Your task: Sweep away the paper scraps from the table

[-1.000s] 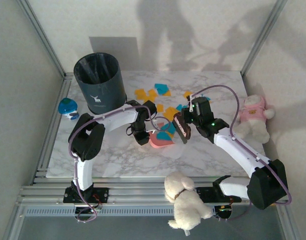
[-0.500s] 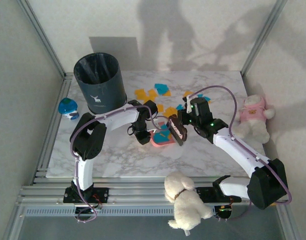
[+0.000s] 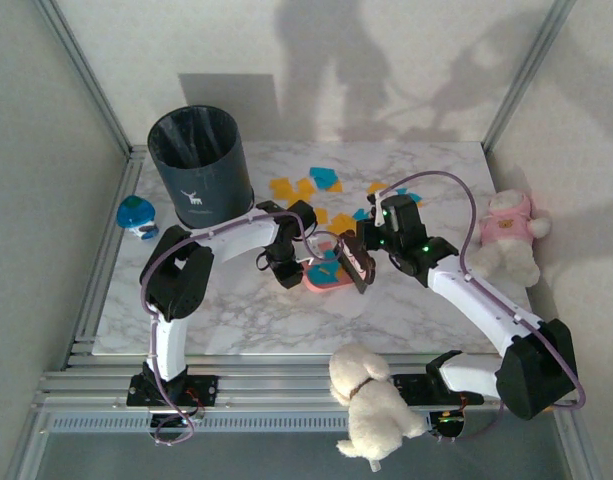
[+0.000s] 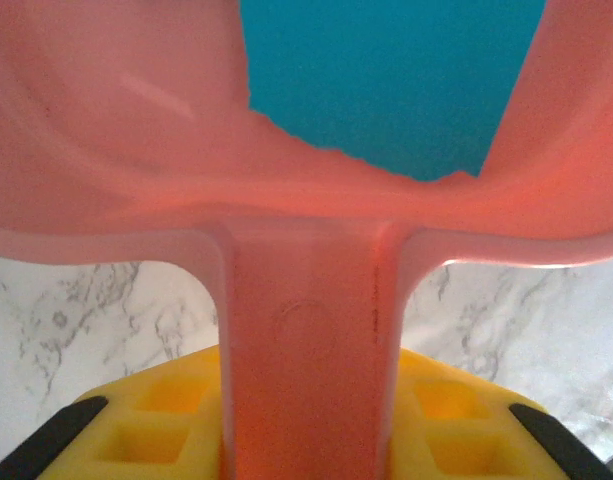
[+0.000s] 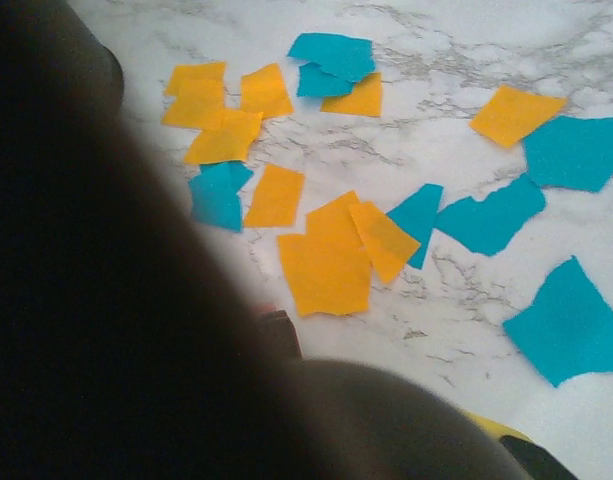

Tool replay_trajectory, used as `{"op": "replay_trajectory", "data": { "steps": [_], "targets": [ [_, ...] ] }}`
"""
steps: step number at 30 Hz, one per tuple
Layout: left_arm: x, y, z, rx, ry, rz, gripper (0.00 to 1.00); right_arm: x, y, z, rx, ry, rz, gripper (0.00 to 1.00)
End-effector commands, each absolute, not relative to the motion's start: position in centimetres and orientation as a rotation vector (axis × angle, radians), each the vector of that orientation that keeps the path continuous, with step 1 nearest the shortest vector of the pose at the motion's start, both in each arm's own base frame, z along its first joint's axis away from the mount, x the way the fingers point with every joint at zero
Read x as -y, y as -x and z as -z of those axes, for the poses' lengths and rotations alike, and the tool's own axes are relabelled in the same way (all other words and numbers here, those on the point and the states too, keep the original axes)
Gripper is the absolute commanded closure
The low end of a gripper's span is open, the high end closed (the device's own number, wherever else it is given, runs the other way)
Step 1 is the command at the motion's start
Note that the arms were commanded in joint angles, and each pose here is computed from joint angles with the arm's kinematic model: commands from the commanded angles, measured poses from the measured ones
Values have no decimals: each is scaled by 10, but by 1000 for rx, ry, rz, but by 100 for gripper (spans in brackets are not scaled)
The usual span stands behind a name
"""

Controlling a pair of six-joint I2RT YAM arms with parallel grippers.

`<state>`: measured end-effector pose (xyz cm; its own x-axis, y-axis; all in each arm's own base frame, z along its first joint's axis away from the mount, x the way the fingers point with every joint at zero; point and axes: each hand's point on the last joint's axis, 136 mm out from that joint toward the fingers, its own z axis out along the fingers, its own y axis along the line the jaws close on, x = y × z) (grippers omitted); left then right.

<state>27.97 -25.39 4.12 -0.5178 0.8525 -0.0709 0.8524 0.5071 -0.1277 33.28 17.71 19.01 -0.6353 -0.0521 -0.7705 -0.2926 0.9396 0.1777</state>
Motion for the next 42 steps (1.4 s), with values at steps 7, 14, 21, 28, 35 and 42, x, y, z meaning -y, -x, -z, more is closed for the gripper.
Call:
{"op": "replay_trajectory", "data": {
  "steps": [7,14,21,28,35,42],
  "targets": [
    [254,-280,-45,2787,1565,-220,100,-167,-329,-222,-2176,186,-336,100],
    [255,-281,-47,2832,1570,-247,100,-153,-328,-236,-2134,107,-306,100],
    [260,-289,-59,2937,1566,-297,100,-109,-325,-240,-2108,-64,-92,100],
    [272,-285,-85,2996,1624,-482,100,-97,-320,-240,-2096,-90,-45,100],
    [280,-294,-118,3102,1578,-700,100,-93,-320,-238,-2094,-104,-28,100],
    [290,-325,-170,3324,1389,-957,100,-98,-322,-236,-2100,-84,-47,100]
  ]
}}
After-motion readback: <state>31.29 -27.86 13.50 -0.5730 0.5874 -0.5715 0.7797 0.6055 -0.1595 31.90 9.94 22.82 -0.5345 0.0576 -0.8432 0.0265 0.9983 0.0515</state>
